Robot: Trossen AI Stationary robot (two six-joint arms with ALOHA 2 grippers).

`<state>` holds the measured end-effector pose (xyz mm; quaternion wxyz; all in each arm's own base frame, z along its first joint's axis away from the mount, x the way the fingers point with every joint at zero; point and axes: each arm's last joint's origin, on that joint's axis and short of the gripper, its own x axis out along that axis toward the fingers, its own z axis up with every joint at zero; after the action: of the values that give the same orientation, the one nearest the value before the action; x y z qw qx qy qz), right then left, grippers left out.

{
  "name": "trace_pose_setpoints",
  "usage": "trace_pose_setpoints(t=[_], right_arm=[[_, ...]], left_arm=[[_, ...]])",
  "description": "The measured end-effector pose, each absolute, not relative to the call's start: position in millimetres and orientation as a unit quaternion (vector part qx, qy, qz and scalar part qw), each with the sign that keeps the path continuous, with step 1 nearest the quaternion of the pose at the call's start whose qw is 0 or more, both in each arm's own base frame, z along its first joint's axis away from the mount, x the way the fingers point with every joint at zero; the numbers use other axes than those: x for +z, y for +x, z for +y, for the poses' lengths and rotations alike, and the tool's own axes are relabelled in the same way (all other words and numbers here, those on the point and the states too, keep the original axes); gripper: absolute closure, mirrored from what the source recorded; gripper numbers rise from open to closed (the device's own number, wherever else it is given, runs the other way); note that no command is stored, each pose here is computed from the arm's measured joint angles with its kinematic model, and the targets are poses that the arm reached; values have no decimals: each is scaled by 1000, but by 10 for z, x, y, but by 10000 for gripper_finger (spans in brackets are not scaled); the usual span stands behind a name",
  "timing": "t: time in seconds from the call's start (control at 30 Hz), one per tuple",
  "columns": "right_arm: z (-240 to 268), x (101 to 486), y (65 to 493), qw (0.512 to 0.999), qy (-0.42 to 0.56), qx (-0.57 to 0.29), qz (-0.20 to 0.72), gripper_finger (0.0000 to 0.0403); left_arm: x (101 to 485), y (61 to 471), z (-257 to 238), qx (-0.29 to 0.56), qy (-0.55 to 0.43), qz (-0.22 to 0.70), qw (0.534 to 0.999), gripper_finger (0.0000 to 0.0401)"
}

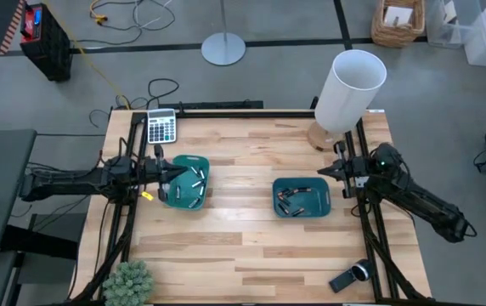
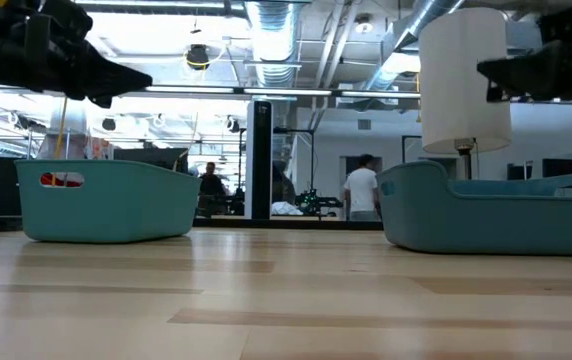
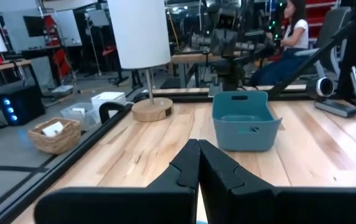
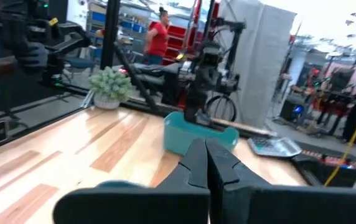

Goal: Sort batteries
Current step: Return to Home Position

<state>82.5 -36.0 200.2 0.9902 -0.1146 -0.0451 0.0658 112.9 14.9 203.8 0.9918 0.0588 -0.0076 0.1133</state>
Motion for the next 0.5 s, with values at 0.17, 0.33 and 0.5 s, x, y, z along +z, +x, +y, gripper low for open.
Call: trace_pose_setpoints(t=[0.17,0.33,0.5], right_arm=[[-389,1829,815,992,-100,53,-61,401],[-404,1810,787,992,-83,69,-62,401],[-423,1803,768,993,-73,74,-56,401]], left_arm=[[2062,1037,139,114,59,-23,991,401],[2056,963,132,114,53,-27,992,401],[2039,914,127,114,53,-24,992,401]])
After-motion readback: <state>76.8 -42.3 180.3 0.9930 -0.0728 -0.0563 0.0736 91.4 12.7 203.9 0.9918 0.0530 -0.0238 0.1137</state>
